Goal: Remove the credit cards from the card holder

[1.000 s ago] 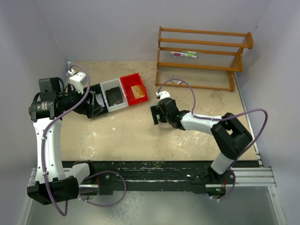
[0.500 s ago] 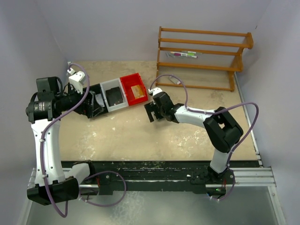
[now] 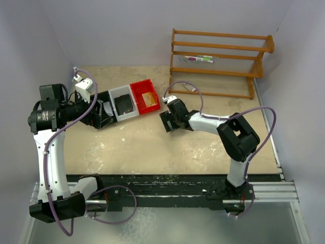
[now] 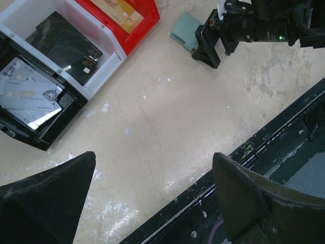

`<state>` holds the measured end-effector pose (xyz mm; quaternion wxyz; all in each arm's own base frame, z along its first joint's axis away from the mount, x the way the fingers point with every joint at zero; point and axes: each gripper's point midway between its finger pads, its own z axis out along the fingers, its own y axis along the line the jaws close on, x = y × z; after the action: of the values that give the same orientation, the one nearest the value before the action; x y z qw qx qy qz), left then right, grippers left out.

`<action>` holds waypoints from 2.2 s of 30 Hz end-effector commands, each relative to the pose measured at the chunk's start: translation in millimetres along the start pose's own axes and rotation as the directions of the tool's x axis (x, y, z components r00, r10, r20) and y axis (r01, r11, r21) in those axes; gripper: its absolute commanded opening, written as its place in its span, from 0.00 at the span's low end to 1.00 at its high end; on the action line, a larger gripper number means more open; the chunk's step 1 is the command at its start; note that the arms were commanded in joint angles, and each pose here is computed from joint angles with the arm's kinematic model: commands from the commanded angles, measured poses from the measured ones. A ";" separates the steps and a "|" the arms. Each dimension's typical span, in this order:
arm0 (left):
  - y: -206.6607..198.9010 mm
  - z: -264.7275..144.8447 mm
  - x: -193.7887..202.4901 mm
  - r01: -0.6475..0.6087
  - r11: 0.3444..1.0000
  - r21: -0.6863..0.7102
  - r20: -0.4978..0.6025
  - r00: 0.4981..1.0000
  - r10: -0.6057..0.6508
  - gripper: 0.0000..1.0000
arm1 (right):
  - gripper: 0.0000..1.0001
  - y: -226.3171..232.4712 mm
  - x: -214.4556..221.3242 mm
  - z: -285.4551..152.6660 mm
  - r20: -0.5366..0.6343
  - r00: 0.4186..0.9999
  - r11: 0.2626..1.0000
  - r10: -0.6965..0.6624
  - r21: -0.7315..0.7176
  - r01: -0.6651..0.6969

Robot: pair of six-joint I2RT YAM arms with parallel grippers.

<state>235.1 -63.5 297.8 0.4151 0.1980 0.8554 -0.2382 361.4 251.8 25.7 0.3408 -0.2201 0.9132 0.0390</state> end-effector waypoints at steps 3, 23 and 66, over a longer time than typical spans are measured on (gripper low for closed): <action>-5.7 -5.5 -12.0 -0.048 0.999 0.017 0.042 0.998 0.047 0.99 | 0.80 3.8 -23.9 -12.9 0.113 0.994 1.000 0.004 -0.029 -0.001; -1.6 3.3 -10.0 0.021 1.000 0.020 0.050 0.999 -0.022 0.99 | 0.58 66.9 -61.6 -98.7 0.382 0.924 0.971 0.024 -0.228 0.069; -54.2 7.5 -22.5 0.292 0.891 0.348 0.055 0.942 -0.330 0.62 | 0.57 211.1 -194.9 -287.1 0.818 0.564 0.851 0.115 -0.374 0.369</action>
<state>232.4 -108.2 319.6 0.3784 0.1046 0.8108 -0.4342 232.7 439.8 290.7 0.5956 -0.3571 0.6515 0.3055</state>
